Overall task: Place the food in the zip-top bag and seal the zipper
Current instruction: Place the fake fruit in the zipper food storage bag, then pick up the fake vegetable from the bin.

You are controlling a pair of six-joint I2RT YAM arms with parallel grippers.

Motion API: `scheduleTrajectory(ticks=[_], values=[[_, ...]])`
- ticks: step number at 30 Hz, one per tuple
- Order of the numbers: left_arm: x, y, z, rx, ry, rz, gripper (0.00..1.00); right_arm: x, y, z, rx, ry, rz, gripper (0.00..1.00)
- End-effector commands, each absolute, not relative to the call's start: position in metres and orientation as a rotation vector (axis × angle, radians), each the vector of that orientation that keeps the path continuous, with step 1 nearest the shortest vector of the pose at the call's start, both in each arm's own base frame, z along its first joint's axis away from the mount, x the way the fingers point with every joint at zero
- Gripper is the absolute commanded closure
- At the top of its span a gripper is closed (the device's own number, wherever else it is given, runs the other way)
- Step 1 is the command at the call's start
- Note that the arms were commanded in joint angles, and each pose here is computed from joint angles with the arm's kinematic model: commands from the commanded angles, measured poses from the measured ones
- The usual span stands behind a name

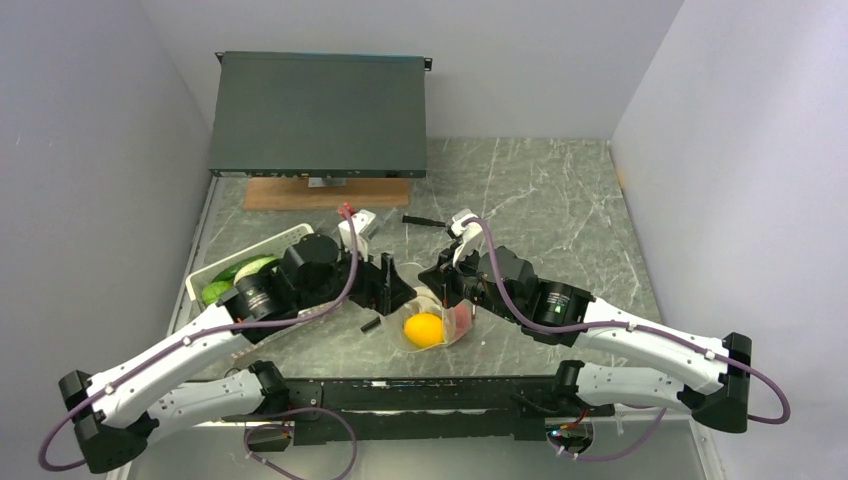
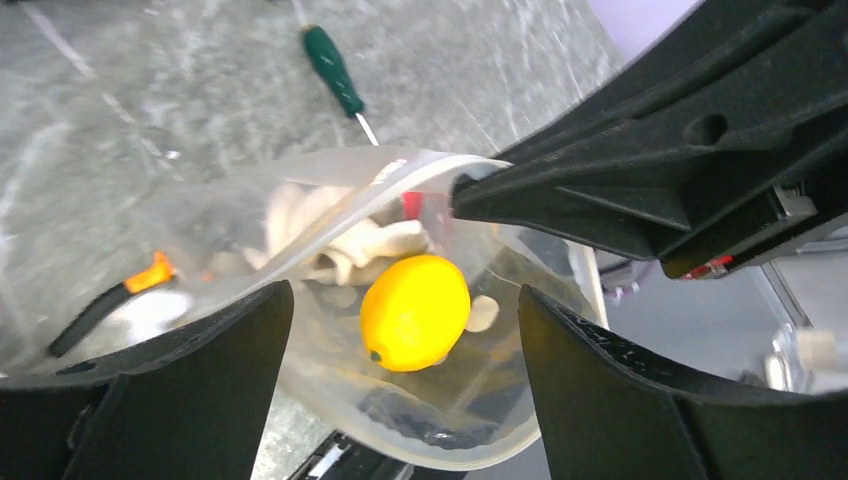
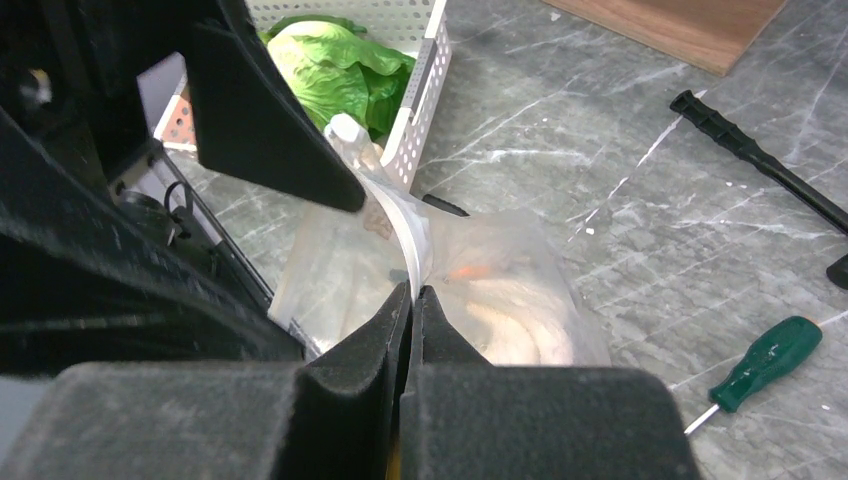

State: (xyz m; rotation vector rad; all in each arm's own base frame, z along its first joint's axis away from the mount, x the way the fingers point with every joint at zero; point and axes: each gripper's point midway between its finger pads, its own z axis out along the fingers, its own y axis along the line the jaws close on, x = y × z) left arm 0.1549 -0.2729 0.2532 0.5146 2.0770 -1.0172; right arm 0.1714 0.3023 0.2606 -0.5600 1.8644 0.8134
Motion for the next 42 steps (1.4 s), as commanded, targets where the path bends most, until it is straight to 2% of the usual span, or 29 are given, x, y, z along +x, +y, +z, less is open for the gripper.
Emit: scheduleTrajectory(ticks=[1,9,16,21,25,29,33,42], values=[[0.178,-0.235,0.291,0.253,1.986,-0.873,0.13,0.175,0.303,0.288,-0.513,1.783,0.857,1.00],[0.186,-0.141,0.293,-0.229,1.918,-0.658,0.14,0.175,0.302,0.290,-0.510,1.775,0.861,1.00],[0.178,-0.083,0.237,-0.546,1.986,-0.414,0.15,0.175,0.302,0.287,-0.516,1.779,0.862,1.00],[0.176,-0.067,0.205,-0.638,2.067,-0.201,0.11,0.174,0.302,0.287,-0.516,1.780,0.865,1.00],[0.182,-0.069,0.190,-0.554,2.166,-0.068,0.15,0.175,0.302,0.287,-0.514,1.787,0.861,1.00],[0.200,-0.080,0.179,-0.499,2.251,-0.165,0.18,0.175,0.301,0.288,-0.513,1.793,0.856,1.00],[0.219,-0.082,0.169,-0.568,2.250,-0.289,0.27,0.174,0.300,0.289,-0.513,1.793,0.853,1.00],[0.238,-0.073,0.130,-0.776,2.410,-0.132,0.32,0.177,0.300,0.291,-0.511,1.794,0.838,1.00]])
